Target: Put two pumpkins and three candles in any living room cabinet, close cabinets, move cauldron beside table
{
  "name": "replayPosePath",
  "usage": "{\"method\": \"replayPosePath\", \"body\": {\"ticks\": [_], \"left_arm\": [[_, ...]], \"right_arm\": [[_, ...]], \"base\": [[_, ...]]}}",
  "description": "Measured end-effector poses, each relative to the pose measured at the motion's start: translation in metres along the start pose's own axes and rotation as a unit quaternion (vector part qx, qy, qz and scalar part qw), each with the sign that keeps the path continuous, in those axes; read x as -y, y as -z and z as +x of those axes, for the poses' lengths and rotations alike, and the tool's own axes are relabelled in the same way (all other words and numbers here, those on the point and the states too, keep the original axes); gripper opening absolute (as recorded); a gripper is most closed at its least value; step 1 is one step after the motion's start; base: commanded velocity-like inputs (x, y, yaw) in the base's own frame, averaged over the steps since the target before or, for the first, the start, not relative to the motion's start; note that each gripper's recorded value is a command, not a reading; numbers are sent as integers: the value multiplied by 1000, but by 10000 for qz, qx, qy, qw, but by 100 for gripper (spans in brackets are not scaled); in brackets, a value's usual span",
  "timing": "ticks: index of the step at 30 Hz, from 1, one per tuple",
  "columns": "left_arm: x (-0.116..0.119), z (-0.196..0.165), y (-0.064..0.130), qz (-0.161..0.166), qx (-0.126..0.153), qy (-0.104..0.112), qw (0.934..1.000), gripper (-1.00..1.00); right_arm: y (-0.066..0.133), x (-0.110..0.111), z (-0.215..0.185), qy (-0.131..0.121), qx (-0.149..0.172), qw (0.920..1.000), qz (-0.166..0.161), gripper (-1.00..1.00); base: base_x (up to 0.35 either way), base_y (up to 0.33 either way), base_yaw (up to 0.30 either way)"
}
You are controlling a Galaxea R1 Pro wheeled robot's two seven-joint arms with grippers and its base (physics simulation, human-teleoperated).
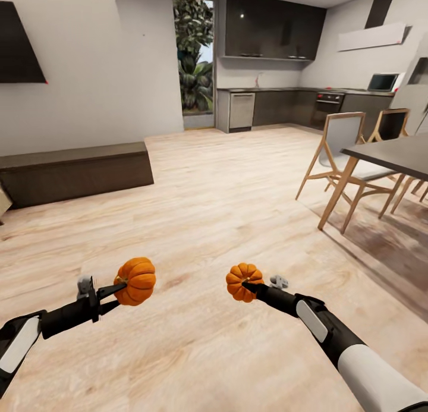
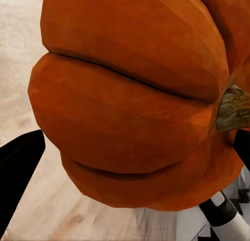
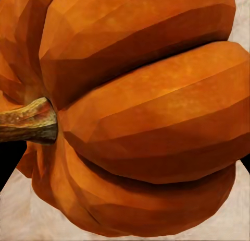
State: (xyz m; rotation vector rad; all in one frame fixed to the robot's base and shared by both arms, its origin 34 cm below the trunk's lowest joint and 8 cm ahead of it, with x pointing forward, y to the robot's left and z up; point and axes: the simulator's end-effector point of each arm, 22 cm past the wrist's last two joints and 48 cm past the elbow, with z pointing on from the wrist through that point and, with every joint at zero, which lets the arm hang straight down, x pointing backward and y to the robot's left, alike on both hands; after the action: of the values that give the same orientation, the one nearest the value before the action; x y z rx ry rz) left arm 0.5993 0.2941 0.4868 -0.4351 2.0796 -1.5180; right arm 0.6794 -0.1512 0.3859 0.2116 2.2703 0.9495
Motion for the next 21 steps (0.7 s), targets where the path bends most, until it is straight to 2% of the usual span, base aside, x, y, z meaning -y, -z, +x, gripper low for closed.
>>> {"method": "replayPosePath", "body": {"ticks": [21], "left_arm": [[-10, 1, -1, -60, -11, 75, 10000, -100]], "right_arm": [[-5, 8, 8, -54, -72, 10000, 38, -100]], "base": [[246, 214, 222]]}}
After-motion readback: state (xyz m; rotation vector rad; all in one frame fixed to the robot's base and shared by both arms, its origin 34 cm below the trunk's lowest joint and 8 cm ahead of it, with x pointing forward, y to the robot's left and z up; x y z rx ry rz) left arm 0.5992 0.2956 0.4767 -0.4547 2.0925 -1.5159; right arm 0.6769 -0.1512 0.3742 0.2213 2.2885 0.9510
